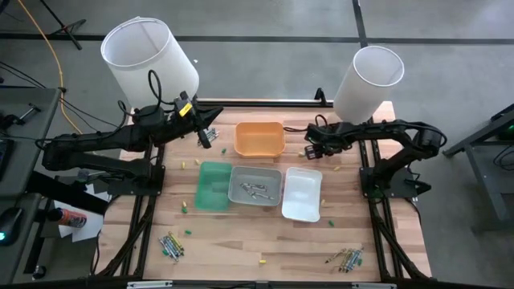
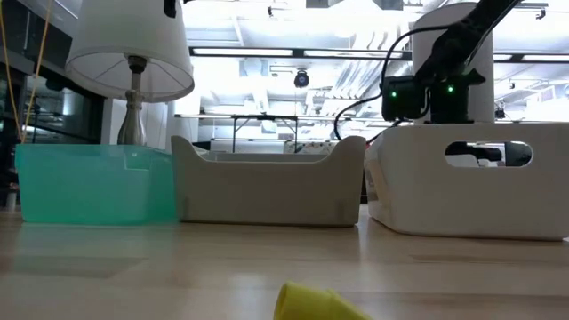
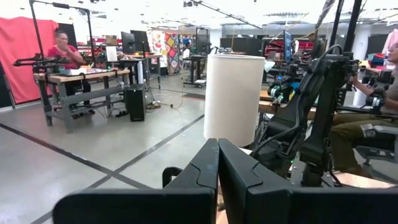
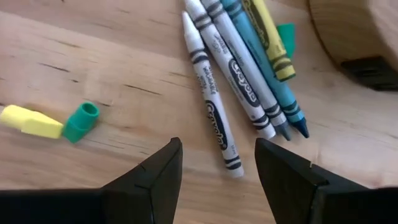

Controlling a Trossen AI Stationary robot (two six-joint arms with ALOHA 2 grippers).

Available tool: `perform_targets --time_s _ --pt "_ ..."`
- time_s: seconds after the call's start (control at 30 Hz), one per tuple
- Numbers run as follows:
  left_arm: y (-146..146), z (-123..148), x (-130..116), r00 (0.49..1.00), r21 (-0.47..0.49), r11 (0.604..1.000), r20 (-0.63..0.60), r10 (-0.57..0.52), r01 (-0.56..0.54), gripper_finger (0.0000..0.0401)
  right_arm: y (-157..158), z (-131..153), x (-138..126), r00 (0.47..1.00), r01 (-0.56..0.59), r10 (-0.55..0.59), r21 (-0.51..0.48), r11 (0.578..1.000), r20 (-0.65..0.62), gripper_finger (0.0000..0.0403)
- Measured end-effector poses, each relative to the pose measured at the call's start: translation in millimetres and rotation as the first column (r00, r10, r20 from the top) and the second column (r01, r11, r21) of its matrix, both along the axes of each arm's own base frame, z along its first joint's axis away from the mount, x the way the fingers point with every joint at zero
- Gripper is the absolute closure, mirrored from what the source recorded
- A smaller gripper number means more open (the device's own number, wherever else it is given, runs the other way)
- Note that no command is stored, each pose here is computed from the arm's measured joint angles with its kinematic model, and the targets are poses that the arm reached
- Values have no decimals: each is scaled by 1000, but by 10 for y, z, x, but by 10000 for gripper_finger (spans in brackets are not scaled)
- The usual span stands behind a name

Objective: Sort crayons
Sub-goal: Put the white crayon into the gray bin

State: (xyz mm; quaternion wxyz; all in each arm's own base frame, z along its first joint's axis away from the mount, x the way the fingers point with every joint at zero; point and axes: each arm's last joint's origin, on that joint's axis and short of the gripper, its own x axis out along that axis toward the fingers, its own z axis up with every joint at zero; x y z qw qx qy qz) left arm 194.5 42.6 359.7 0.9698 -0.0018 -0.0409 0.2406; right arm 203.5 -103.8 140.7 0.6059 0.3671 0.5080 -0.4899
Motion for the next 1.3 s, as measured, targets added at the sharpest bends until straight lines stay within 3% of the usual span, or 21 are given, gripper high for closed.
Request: perform_targets --time_s 0.43,0.53,0.73,0.8,1.3 --pt "-1 0 0 1000 0 1000 0 0 0 401 5 -116 -108 999 47 -48 47 998 5 214" --pt "-1 0 0 1000 0 1000 0 0 0 401 7 -117 -106 999 45 -46 53 998 8 249" --pt "-1 -1 0 1000 1 1000 -1 0 0 401 14 -121 -106 1000 9 -9 72 997 8 369" --pt "-1 1 -3 1000 10 1000 -6 1 -1 401 15 -121 -107 1000 -5 4 75 997 6 391" --pt "-27 105 -171 999 56 998 32 14 -16 401 94 -27 -101 998 -45 40 93 995 56 400"
